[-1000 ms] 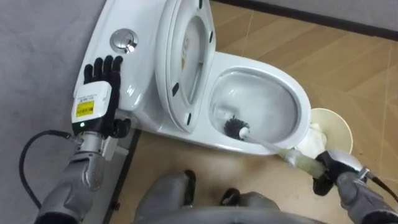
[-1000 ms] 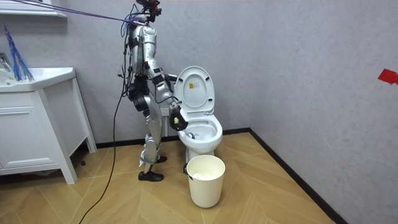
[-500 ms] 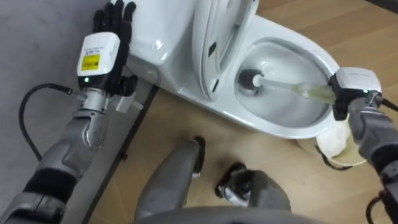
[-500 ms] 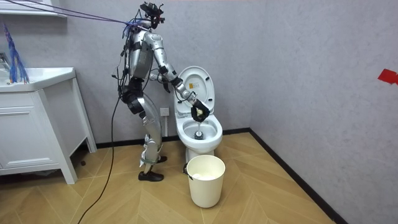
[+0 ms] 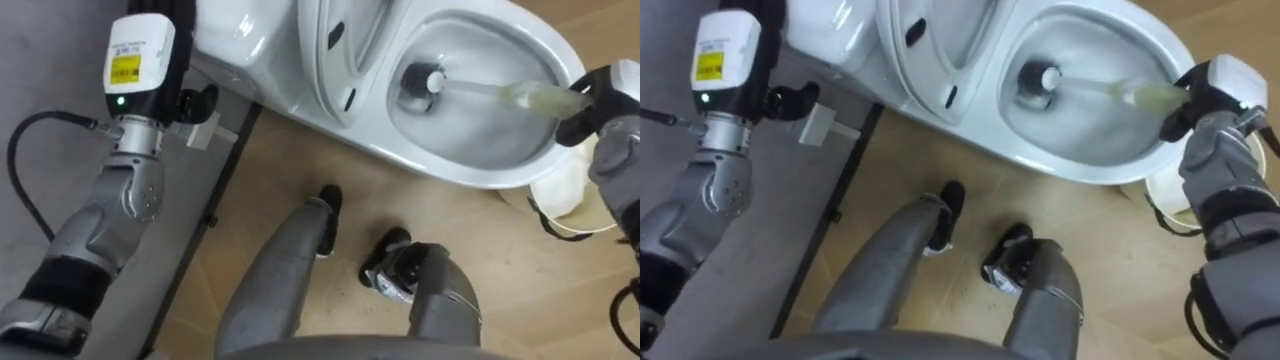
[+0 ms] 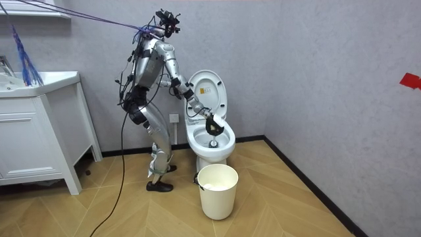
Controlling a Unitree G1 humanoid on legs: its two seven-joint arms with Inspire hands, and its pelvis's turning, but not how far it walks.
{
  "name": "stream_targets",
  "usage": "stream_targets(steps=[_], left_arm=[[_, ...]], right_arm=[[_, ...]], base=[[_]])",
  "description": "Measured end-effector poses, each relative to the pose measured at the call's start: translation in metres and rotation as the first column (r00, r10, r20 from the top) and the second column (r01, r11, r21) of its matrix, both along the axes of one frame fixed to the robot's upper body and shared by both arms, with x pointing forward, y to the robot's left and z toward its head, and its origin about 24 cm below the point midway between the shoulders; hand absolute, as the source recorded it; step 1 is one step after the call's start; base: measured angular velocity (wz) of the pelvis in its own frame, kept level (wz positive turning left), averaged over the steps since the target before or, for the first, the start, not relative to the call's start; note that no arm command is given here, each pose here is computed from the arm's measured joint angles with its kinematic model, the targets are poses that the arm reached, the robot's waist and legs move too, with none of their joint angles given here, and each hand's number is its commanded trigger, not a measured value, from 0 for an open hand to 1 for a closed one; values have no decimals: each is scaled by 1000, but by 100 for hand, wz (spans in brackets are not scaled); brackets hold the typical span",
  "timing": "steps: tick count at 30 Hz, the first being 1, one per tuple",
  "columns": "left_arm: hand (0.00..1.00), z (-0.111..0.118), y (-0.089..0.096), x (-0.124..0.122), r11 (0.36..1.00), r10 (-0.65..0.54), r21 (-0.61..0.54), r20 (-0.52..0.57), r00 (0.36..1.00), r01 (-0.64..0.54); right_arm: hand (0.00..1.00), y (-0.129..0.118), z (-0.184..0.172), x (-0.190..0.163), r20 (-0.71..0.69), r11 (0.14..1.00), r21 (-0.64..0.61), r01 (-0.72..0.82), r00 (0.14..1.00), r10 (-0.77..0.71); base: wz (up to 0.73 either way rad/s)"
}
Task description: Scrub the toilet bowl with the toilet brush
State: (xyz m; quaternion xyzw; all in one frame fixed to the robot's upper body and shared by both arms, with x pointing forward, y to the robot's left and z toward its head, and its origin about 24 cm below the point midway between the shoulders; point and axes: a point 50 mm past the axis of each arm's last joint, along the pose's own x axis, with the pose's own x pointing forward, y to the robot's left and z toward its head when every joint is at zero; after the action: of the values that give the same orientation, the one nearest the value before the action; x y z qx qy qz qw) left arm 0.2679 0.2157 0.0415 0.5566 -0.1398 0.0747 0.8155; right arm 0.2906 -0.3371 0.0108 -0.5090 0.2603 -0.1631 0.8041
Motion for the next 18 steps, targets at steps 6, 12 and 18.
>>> stream_targets(steps=[6, 12, 18], left_arm=[[0, -1, 3, 0, 999, 32, 11, -8, 999, -32], [0, -10, 3, 0, 999, 46, 21, -41, 998, -45], [0, -16, 3, -5, 999, 48, 15, -61, 997, -47]], right_arm=[[100, 1, 3, 2, -28, 994, -90, -62, 998, 60], [100, 23, -1, 8, -172, 909, -294, -295, 952, 253], [100, 48, -3, 6, -268, 779, -432, -456, 889, 372]], base=[[3], [-4], [-6]])
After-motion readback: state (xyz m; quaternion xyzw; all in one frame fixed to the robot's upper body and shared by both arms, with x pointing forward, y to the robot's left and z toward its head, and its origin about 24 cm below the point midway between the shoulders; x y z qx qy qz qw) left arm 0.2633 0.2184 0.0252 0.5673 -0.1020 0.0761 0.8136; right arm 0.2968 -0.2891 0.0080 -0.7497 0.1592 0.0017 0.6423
